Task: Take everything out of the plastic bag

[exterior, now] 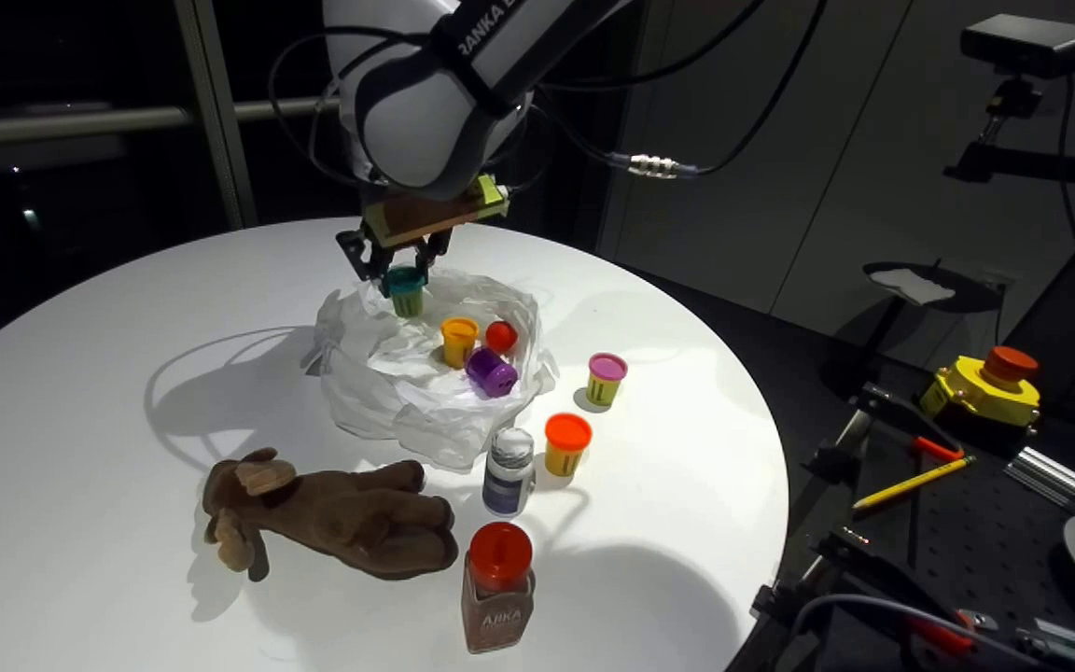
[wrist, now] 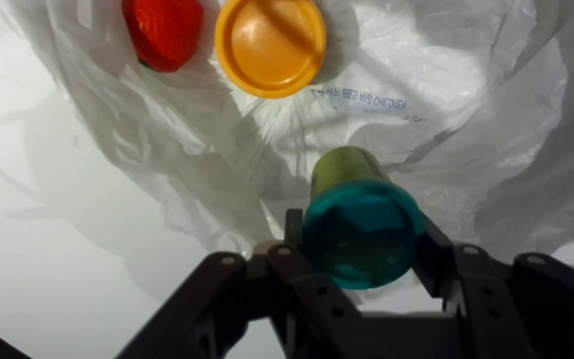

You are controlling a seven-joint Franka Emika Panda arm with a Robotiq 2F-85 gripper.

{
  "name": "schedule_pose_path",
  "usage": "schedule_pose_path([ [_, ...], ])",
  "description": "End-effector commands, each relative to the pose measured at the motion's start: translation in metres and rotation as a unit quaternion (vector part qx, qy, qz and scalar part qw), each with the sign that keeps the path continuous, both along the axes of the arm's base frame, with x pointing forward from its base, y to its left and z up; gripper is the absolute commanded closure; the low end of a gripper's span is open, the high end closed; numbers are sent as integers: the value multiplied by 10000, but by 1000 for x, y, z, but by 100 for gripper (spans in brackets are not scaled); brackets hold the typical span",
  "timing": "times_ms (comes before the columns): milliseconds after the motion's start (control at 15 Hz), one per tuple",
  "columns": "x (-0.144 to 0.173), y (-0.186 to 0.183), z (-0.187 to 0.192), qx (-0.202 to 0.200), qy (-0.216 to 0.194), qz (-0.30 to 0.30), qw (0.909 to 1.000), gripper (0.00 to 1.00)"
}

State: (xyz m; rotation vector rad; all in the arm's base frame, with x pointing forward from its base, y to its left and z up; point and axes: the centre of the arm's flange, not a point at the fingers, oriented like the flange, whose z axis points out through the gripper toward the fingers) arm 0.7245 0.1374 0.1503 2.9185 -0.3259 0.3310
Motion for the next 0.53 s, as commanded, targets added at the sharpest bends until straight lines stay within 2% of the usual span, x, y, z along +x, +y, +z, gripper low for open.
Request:
schedule_pose_path([
  [0,-65,-1,55,156,-169,-296,9993,72],
  [200,-99,10,65,362,-130,-443,9983,72],
  [467,-151,32,68,265,-53,-731,9970,72],
])
